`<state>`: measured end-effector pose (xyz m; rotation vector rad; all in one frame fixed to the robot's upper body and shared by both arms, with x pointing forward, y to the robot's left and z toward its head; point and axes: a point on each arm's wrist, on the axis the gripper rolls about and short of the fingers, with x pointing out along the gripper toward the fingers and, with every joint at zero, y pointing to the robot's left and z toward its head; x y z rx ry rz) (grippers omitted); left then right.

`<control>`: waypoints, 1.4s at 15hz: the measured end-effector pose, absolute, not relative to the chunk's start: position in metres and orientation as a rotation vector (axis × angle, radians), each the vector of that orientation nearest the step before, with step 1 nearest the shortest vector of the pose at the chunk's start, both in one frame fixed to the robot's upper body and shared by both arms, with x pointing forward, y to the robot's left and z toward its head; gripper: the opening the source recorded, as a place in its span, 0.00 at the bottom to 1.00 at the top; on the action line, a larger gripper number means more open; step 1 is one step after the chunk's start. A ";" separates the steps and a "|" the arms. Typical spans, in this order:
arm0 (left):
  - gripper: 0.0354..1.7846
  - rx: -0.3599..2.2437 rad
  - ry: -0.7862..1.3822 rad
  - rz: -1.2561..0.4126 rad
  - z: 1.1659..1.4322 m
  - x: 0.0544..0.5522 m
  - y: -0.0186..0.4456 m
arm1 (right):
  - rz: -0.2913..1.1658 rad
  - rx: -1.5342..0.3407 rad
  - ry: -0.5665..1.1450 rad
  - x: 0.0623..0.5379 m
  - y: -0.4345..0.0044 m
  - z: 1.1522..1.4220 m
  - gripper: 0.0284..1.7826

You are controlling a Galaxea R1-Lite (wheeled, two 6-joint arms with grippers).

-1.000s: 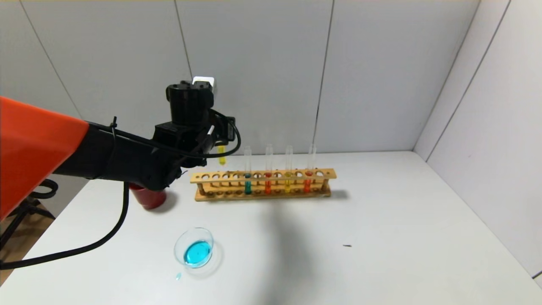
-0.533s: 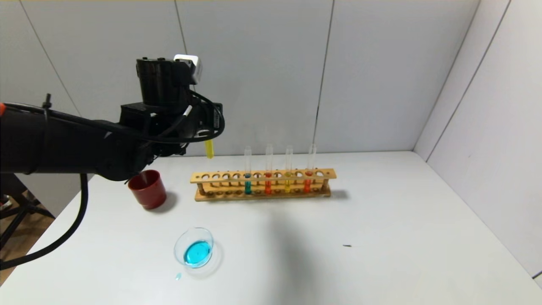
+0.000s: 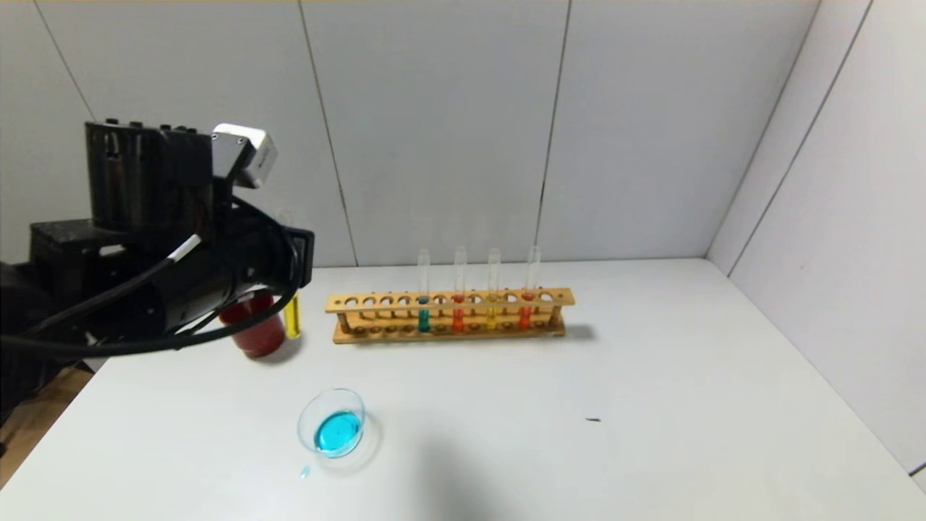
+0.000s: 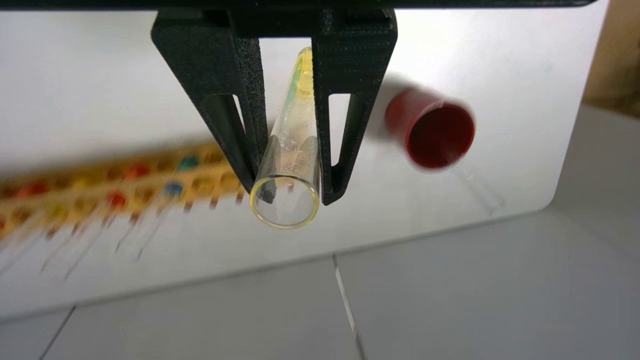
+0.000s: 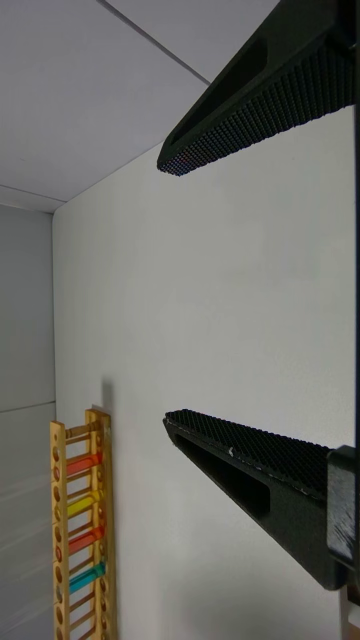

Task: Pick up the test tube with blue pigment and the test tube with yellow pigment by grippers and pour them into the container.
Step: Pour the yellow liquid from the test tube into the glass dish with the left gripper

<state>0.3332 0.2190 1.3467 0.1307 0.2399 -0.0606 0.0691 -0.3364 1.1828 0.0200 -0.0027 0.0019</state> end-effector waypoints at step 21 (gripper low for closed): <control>0.16 0.411 0.745 -0.186 1.245 0.289 0.247 | 0.002 0.020 -0.002 0.069 -0.336 1.183 0.96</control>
